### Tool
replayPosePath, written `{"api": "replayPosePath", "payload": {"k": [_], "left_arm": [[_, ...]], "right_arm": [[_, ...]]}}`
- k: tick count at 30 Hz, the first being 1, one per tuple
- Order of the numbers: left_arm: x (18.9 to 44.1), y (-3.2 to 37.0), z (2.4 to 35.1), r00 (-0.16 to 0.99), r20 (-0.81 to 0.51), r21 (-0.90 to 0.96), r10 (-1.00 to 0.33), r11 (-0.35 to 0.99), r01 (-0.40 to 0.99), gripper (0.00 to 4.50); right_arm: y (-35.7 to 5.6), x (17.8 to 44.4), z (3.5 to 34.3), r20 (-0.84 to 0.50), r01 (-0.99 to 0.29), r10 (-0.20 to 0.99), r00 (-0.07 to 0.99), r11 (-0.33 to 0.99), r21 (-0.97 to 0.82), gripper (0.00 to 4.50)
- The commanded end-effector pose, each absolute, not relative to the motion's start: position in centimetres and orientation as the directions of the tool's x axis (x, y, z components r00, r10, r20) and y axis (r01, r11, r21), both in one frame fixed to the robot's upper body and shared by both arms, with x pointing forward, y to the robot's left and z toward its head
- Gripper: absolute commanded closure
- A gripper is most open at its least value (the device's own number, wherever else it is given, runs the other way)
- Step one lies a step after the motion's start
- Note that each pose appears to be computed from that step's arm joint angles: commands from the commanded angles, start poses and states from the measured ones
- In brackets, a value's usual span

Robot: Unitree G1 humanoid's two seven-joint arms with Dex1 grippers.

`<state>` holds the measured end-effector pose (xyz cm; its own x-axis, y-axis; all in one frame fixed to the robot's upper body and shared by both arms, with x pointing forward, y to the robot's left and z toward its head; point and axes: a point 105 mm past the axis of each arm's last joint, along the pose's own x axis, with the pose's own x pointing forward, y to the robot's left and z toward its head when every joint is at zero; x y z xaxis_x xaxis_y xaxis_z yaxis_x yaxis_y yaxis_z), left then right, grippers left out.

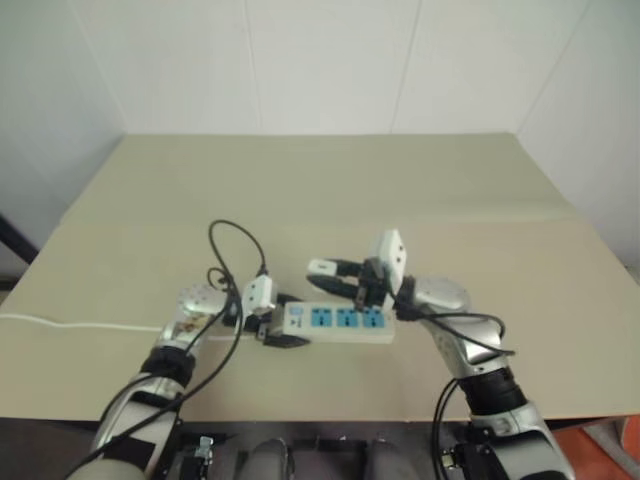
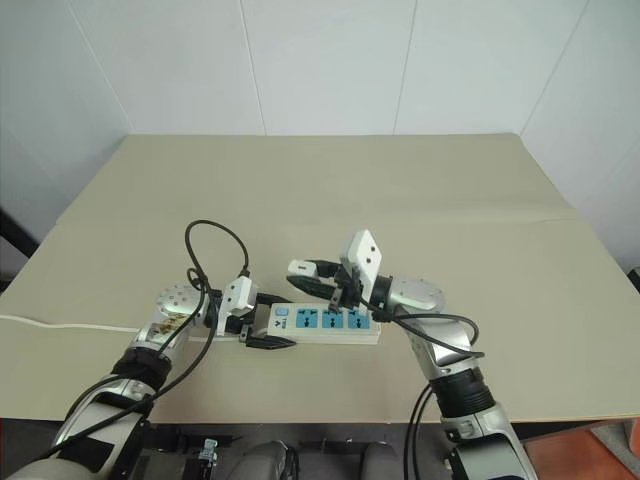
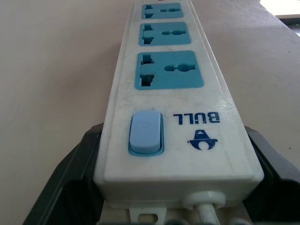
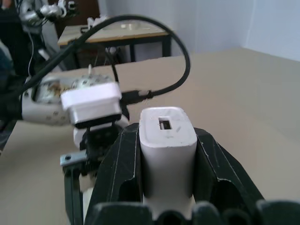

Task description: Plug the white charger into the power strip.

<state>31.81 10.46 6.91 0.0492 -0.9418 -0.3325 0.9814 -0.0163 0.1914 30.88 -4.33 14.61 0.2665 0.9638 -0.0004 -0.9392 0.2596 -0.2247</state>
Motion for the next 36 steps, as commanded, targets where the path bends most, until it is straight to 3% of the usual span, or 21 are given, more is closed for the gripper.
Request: {"api": "replayPosePath", "payload": {"k": [1, 26, 36], "left_arm": [[30.6, 10.5, 4.8, -0.018, -0.414, 0.124, -0.910, -0.076, 0.989, 1.16], [30.3, 10.7, 4.8, -0.020, -0.420, 0.123, -0.907, -0.078, 0.989, 1.16], [30.3, 10.6, 4.7, -0.022, -0.422, 0.121, -0.906, -0.081, 0.989, 1.16]], "right_arm": [[-3.9, 30.1, 14.6, -0.018, -0.936, 0.984, 0.177, 0.163, -0.313, 3.40], [-3.2, 31.2, 14.9, 0.039, -0.940, 0.984, 0.173, 0.177, -0.291, 3.40], [-3.4, 31.4, 13.4, 0.018, -0.943, 0.978, 0.207, 0.205, -0.261, 3.40]]}}
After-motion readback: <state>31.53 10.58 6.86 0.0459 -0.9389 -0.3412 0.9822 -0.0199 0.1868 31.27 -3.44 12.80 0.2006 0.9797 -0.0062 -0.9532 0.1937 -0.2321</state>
